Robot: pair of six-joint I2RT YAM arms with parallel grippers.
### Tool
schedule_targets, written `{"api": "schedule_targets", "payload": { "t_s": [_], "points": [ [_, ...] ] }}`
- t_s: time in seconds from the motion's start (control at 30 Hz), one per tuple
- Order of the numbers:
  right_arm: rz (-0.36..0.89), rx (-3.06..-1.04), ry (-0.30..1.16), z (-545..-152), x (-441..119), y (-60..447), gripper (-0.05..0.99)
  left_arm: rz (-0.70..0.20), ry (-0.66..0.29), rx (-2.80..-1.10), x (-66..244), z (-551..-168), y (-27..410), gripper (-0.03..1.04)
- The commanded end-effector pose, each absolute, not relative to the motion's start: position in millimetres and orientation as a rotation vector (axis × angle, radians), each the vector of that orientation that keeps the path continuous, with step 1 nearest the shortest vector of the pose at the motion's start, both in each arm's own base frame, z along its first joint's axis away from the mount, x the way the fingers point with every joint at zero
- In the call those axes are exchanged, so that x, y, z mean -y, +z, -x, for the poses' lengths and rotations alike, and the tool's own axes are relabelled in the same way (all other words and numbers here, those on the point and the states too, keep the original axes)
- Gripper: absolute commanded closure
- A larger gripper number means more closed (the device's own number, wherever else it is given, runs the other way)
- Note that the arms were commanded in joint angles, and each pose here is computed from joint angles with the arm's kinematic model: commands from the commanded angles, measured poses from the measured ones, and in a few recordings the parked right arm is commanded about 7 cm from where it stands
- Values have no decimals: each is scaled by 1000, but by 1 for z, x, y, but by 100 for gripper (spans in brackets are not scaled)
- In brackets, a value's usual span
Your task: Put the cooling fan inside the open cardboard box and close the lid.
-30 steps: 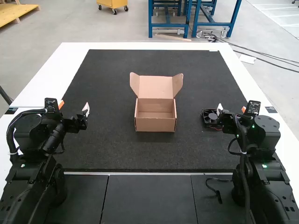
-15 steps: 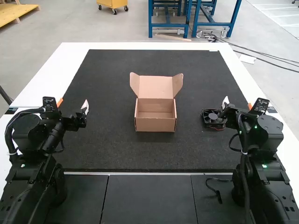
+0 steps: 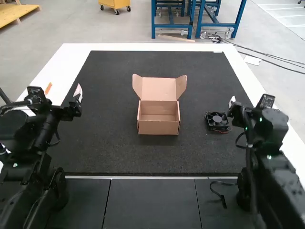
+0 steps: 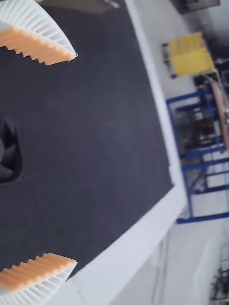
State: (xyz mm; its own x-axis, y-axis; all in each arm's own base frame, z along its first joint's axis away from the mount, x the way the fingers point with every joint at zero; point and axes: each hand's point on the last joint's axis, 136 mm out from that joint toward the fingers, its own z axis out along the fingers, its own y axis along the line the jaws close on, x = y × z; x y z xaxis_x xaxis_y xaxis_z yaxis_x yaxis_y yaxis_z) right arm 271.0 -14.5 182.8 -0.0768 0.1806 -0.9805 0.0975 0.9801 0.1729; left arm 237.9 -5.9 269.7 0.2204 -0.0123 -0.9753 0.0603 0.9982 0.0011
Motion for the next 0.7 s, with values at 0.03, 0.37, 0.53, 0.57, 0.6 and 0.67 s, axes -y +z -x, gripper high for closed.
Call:
{"api": "schedule_targets", "payload": {
  "t_s": [0.03, 0.37, 0.53, 0.57, 0.6, 0.67],
  "points": [
    [-233, -1643, 36, -287, 22, 237, 2, -3, -28, -1364, -2, -250, 306, 4],
    [-241, -1995, 254, -308, -10, 275, 2, 38, -92, -1629, -3, -316, 352, 4],
    [-305, -2044, 406, -305, -24, 306, 3, -62, -115, -1738, 15, -326, 355, 7],
    [-310, -2074, 406, -307, -25, 303, 5, -84, -131, -1765, 22, -326, 351, 9],
    [-325, -2122, 395, -309, -24, 294, 6, -111, -150, -1795, 31, -325, 346, 9],
    [-321, -2220, 318, -313, -17, 278, 4, -174, -203, -1859, 54, -322, 333, 9]
  ]
}}
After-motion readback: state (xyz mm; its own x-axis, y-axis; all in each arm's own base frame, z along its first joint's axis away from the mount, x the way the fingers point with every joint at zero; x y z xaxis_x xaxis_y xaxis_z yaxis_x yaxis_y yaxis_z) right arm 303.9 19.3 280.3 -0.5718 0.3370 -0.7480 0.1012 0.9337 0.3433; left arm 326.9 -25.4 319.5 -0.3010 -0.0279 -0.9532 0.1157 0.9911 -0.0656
